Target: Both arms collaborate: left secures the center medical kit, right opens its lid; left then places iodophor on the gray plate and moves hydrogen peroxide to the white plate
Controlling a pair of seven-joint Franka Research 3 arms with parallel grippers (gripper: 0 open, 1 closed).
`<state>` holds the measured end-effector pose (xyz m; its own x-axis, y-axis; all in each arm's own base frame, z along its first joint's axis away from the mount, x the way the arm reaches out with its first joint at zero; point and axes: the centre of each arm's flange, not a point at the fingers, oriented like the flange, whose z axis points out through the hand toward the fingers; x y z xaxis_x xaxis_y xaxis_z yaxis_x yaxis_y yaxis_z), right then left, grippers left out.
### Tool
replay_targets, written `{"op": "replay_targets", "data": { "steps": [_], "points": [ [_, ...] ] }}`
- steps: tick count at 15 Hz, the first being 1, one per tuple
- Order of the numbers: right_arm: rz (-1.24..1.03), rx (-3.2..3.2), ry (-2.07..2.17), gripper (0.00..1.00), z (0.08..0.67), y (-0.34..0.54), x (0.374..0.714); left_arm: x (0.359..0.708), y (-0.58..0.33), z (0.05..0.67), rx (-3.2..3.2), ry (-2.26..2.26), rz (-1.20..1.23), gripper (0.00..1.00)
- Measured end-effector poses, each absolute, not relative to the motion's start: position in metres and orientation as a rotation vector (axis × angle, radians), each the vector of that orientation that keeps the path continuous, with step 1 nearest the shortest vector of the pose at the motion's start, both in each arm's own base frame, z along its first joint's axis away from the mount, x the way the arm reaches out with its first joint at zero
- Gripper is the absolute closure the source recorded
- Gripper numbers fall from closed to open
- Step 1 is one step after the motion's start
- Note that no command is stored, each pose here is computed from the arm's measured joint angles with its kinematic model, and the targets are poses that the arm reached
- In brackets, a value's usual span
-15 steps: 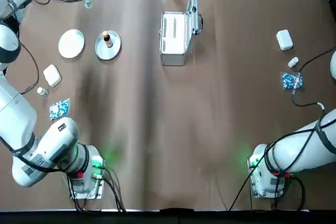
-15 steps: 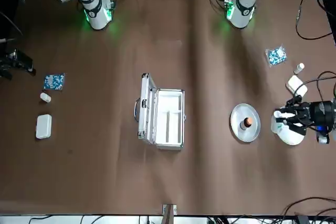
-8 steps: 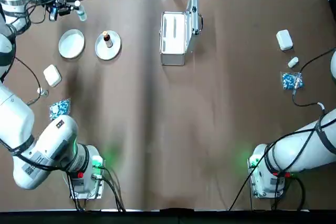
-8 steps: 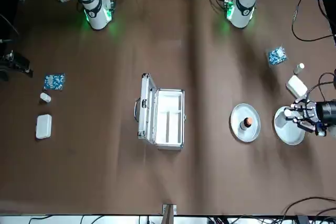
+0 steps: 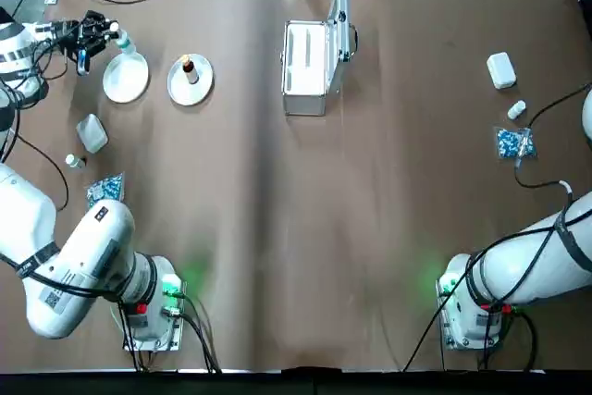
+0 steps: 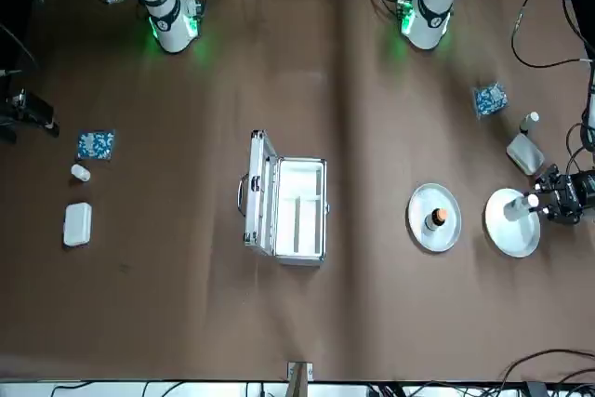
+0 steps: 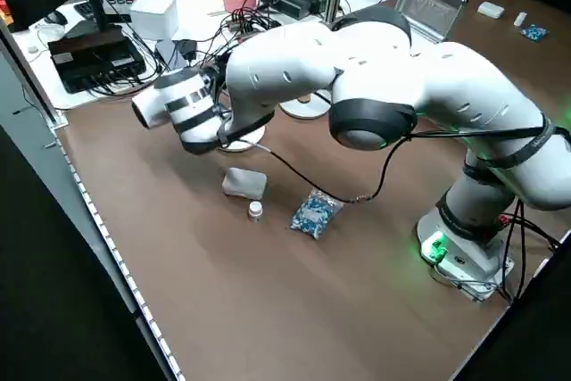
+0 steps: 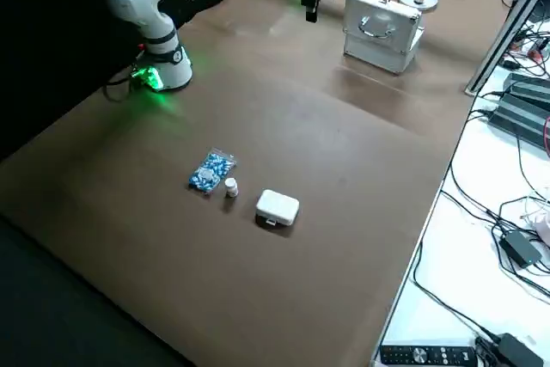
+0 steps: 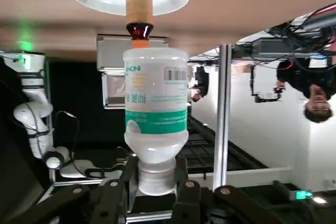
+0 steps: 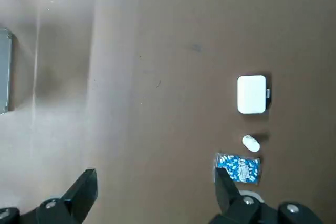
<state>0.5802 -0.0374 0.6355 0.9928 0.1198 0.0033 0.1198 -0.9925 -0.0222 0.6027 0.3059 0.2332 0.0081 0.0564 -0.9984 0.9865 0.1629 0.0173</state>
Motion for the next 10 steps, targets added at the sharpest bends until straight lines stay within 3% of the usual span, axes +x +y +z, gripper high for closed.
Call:
{"op": "replay_targets", "data": {
  "steps": [10],
  "points": [
    [0.006,-3.112,-0.193,0.01,0.635,-0.035,0.580,0.572,0.363,0.172,1.121,1.395,-0.834,0.68]
  ]
}}
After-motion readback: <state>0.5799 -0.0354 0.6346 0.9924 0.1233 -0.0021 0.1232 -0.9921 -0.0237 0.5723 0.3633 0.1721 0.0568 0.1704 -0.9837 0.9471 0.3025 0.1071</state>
